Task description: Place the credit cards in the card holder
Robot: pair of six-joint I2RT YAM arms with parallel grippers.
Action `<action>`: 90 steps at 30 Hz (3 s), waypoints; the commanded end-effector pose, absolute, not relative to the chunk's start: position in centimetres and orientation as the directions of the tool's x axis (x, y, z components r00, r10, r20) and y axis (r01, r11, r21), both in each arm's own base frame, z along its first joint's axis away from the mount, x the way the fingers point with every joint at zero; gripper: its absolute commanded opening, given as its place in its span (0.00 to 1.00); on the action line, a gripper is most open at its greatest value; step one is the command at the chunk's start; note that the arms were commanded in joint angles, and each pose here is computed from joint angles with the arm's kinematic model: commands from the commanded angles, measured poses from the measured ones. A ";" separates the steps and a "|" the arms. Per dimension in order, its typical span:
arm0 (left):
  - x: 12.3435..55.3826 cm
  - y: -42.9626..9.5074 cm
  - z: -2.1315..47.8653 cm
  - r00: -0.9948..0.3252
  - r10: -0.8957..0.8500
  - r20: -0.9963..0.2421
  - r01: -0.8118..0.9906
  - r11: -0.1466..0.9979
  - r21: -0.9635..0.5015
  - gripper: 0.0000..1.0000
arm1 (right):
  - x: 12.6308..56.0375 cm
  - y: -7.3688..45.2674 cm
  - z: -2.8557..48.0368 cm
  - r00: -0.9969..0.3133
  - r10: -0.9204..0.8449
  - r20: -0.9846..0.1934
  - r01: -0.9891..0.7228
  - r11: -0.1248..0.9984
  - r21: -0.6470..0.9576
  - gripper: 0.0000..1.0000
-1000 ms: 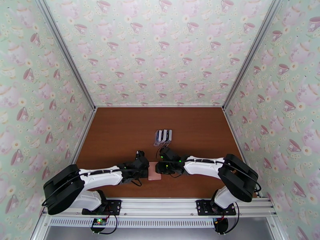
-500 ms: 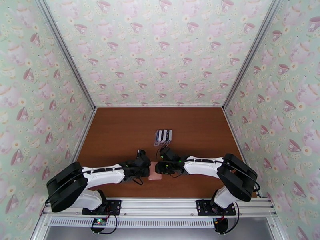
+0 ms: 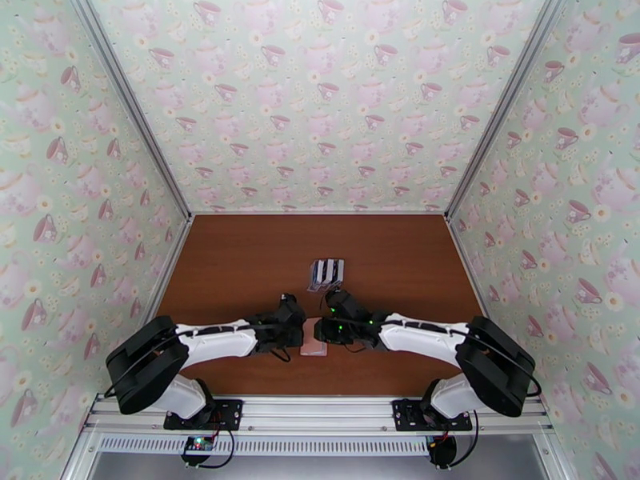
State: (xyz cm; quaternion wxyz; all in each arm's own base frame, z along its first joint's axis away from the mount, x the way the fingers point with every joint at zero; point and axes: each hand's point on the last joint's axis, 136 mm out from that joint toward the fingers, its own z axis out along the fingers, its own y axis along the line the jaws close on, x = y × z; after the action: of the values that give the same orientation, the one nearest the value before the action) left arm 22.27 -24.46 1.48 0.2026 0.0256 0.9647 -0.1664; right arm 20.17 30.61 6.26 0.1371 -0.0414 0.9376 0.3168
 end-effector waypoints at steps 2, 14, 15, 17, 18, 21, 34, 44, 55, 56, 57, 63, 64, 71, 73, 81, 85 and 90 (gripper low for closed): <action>21.9 -24.3 0.5 -0.931 0.002 -0.366 0.125 0.942 -0.313 0.12 | 19.9 31.8 7.0 -0.964 0.020 -0.267 -0.165 0.738 0.654 0.33; 22.7 -22.9 0.5 -0.933 -0.022 -0.358 0.104 0.938 -0.330 0.12 | 20.7 33.4 8.2 -0.965 0.046 -0.258 -0.159 0.678 0.718 0.33; 22.8 -22.7 0.6 -0.933 -0.025 -0.359 0.102 0.939 -0.330 0.12 | 20.8 33.6 8.3 -0.965 0.049 -0.257 -0.159 0.672 0.724 0.33; 22.8 -22.1 0.7 -0.932 -0.032 -0.361 0.094 0.940 -0.328 0.13 | 20.8 33.9 8.3 -0.967 0.047 -0.250 -0.157 0.663 0.732 0.33; 22.8 -21.9 0.9 -0.931 -0.037 -0.364 0.091 0.940 -0.328 0.13 | 20.8 33.9 8.2 -0.968 0.050 -0.247 -0.154 0.660 0.736 0.33; 22.6 -20.9 1.9 -0.923 -0.043 -0.382 0.090 0.942 -0.324 0.23 | 20.9 34.2 8.2 -0.970 0.056 -0.239 -0.147 0.648 0.748 0.33; 20.2 -19.1 7.0 -0.885 -0.050 -0.463 0.145 0.915 -0.375 0.35 | 21.2 36.0 8.5 -0.976 0.051 -0.212 -0.140 0.600 0.788 0.33; 18.5 -18.9 9.4 -0.864 -0.048 -0.502 0.193 0.888 -0.418 0.39 | 21.5 37.5 9.2 -0.981 0.050 -0.188 -0.133 0.536 0.834 0.33; 18.0 -20.1 10.4 -0.857 -0.025 -0.515 0.238 0.867 -0.437 0.44 | 21.6 38.8 10.0 -0.985 0.043 -0.168 -0.127 0.482 0.867 0.34; 17.9 -20.2 10.5 -0.856 -0.025 -0.517 0.240 0.866 -0.438 0.44 | 21.6 38.8 10.0 -0.985 0.044 -0.168 -0.126 0.481 0.868 0.34; 17.9 -20.3 10.6 -0.855 -0.025 -0.519 0.242 0.864 -0.442 0.45 | 21.6 38.9 10.1 -0.985 0.043 -0.166 -0.126 0.480 0.868 0.34; 18.0 -20.7 11.1 -0.849 -0.023 -0.529 0.256 0.857 -0.447 0.50 | 21.4 39.7 10.1 -0.988 0.029 -0.149 -0.120 0.454 0.883 0.35; 18.0 -20.8 11.1 -0.849 -0.021 -0.529 0.258 0.856 -0.448 0.51 | 21.3 39.9 10.0 -0.989 0.026 -0.145 -0.118 0.452 0.884 0.34; 18.1 -21.3 10.4 -0.853 -0.017 -0.522 0.256 0.857 -0.447 0.54 | 21.1 40.3 9.9 -0.991 0.015 -0.136 -0.115 0.444 0.889 0.35; 18.3 -21.5 10.2 -0.852 -0.016 -0.524 0.256 0.859 -0.443 0.54 | 21.0 40.4 9.9 -0.991 0.013 -0.131 -0.112 0.440 0.891 0.35; 18.6 -20.6 9.0 -0.849 0.000 -0.529 0.240 0.891 -0.386 0.54 | 20.8 40.3 9.6 -0.993 0.010 -0.119 -0.103 0.438 0.893 0.35; 18.6 -20.5 9.6 -0.839 -0.014 -0.544 0.243 0.885 -0.398 0.54 | 20.7 40.4 9.6 -0.993 0.006 -0.115 -0.101 0.430 0.897 0.35; 18.3 -19.0 8.2 -0.854 0.003 -0.521 0.206 0.920 -0.333 0.45 | 20.7 40.3 9.6 -0.994 0.008 -0.113 -0.099 0.430 0.897 0.35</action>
State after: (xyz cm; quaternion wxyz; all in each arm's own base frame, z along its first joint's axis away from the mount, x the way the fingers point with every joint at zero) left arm 18.53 -20.25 9.19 0.2675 0.0583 0.9354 -0.2240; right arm 20.91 39.76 9.20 0.0555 -0.0227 0.8505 0.5226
